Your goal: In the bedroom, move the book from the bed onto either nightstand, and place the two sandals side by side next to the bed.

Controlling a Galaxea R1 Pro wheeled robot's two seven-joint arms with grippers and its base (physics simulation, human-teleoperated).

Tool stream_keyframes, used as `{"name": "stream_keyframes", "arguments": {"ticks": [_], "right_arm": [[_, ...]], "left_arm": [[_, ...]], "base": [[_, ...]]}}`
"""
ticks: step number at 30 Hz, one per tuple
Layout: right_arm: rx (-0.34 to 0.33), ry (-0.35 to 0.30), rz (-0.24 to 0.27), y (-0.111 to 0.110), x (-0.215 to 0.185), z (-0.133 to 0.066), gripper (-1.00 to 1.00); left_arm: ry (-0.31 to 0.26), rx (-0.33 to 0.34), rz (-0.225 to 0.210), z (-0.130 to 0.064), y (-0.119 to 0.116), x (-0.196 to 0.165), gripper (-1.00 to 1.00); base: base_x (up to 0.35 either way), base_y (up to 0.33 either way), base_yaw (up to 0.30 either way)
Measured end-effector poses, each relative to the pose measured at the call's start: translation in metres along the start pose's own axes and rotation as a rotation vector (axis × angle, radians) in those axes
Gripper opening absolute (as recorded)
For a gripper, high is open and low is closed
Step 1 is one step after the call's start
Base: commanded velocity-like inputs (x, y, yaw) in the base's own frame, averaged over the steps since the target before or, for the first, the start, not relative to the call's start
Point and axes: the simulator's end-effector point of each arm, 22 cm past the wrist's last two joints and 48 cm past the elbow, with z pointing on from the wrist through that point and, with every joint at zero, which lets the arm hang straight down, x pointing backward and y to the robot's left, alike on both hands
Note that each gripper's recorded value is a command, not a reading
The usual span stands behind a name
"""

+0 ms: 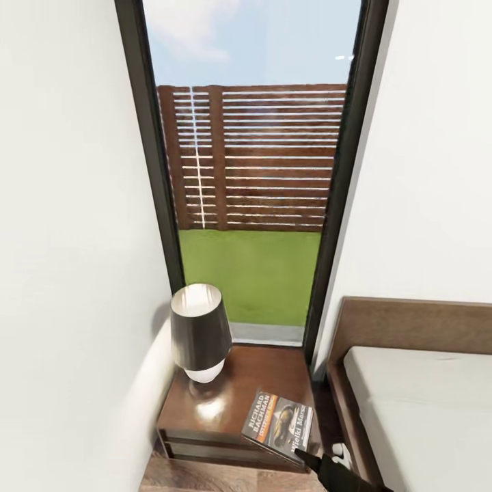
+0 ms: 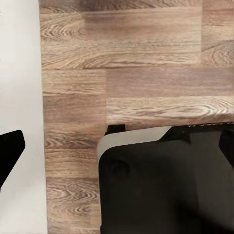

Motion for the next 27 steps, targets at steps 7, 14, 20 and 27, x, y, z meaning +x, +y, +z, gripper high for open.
{"name": "stream_keyframes", "arguments": {"ticks": [7,14,20,27], "right_arm": [[0.056,-0.014,-0.019,0.002,-0.031,0.016,-1.0],[0.103,-0.019,0.01,0.0,-0.047,0.022,-1.0],[0.141,-0.025,0.025,-0.005,-0.054,0.024,-1.0],[0.157,-0.024,0.028,-0.007,-0.055,0.025,-1.0]], "left_arm": [[0.0,-0.001,0.0,0.0,0.0,0.0,1.0],[0.0,-0.001,-0.001,0.0,0.001,0.0,1.0],[0.0,-0.001,0.0,0.0,0.001,0.0,1.0],[0.0,-0.001,-0.001,0.0,0.001,0.0,1.0]], "base": [[0.147,0.0,0.0],[0.146,0.0,0.0],[0.147,0.0,0.0],[0.191,0.061,0.0]]}}
